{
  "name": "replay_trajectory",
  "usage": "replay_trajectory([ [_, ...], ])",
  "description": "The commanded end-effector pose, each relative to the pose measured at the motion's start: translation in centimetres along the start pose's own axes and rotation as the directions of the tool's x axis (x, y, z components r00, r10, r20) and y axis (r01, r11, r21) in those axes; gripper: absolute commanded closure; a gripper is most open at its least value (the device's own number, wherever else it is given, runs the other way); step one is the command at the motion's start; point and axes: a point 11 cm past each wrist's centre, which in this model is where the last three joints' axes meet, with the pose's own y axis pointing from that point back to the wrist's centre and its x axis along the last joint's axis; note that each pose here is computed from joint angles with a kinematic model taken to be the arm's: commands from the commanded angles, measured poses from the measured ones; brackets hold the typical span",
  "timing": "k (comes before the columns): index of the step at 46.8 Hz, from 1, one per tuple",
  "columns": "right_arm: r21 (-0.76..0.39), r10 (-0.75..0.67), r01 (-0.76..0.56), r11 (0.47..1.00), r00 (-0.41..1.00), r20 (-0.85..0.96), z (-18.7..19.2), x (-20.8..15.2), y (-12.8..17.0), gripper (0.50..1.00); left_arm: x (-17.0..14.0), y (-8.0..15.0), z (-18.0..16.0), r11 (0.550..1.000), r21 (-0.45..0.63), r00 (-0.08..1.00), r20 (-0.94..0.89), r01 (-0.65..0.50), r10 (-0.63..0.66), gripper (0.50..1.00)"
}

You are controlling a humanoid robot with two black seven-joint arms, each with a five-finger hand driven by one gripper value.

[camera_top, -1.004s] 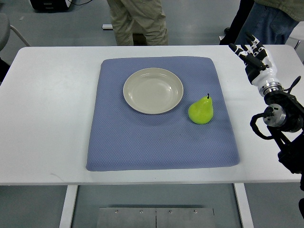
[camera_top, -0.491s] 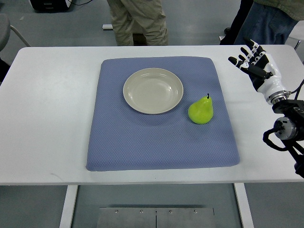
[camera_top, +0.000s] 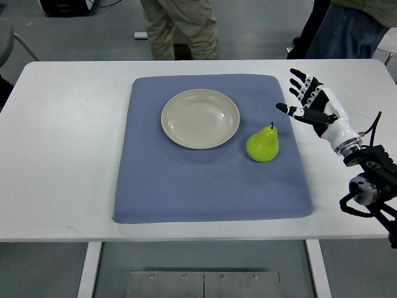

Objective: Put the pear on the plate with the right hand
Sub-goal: 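Move the right hand toward the green pear, fingers open, then close the right hand's fingers around the green pear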

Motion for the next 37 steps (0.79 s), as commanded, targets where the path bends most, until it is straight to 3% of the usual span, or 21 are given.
replay_trajectory([
  [1,-0.003,-0.024,0.024,1.0,1.0,0.0,0.4,-0.7,0.4,0.5,0.0,0.0,0.0,1.0,0.0,1.0,0.0,0.0,0.0,0.5],
  [37,-0.131,-0.147,0.126,0.983,0.976,-0.161,4.8,-3.5,2.7,0.5,0.0,0.0,0.0,1.0,0.0,1.0,0.0,0.0,0.0,0.5],
])
